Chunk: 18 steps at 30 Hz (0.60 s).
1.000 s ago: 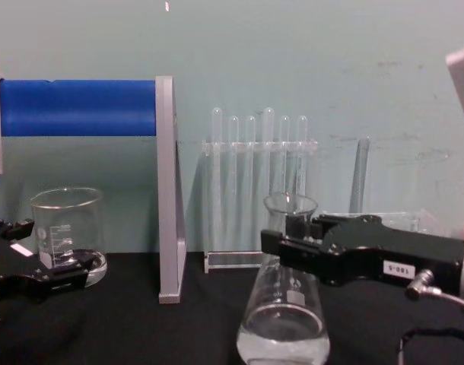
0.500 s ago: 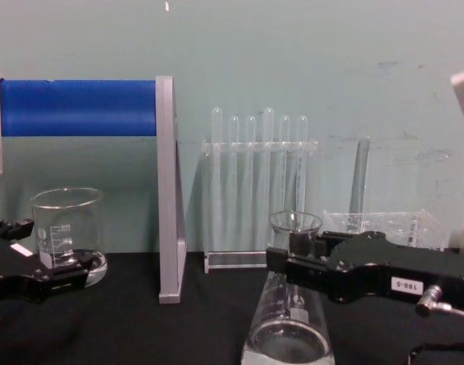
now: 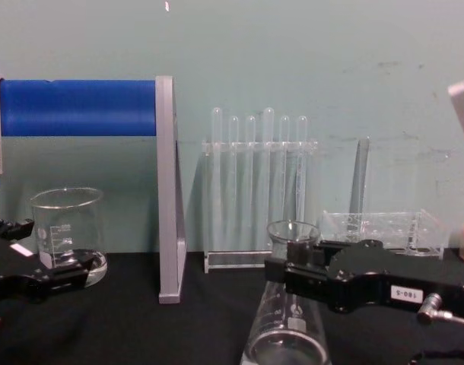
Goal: Grasp the erlenmeyer flask with one hand, shake it three times, then place it back.
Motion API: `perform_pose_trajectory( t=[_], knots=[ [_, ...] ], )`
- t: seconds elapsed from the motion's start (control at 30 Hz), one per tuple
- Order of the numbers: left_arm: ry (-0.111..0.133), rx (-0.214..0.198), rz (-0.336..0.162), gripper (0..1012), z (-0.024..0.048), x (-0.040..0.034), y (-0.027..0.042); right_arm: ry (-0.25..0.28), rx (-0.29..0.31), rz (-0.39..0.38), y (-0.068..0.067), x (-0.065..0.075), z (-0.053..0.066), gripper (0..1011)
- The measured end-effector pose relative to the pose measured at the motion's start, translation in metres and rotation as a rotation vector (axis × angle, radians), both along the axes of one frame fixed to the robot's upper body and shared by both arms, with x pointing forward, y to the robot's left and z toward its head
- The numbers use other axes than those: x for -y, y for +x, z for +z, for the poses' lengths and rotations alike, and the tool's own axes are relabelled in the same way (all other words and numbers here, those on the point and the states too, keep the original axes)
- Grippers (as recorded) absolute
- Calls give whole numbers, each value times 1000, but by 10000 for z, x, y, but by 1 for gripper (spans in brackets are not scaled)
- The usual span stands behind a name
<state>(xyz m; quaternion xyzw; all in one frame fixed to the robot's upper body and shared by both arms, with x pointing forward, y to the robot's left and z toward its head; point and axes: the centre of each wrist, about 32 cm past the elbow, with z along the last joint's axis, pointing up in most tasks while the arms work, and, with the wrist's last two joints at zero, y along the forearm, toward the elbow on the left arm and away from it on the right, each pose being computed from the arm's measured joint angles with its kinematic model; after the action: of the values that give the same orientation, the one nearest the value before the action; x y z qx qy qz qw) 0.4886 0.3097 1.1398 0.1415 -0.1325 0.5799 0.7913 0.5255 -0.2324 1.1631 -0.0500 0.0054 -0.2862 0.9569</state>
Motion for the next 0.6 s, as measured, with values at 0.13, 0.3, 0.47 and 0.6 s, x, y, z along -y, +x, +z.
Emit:
perform_pose_trajectory(
  t=[0.13, 0.3, 0.47, 0.6],
  knots=[
    [0, 0, 0, 1001, 0, 0, 0, -3, -4, 6, 4, 5, -9, 449],
    [0, 0, 0, 1001, 0, 0, 0, -6, -7, 9, 8, 17, -22, 449],
    [0, 0, 0, 1001, 0, 0, 0, -9, -12, 13, 10, 25, -35, 449],
    [0, 0, 0, 1001, 0, 0, 0, -11, -14, 17, 10, 24, -40, 449]
  ],
)
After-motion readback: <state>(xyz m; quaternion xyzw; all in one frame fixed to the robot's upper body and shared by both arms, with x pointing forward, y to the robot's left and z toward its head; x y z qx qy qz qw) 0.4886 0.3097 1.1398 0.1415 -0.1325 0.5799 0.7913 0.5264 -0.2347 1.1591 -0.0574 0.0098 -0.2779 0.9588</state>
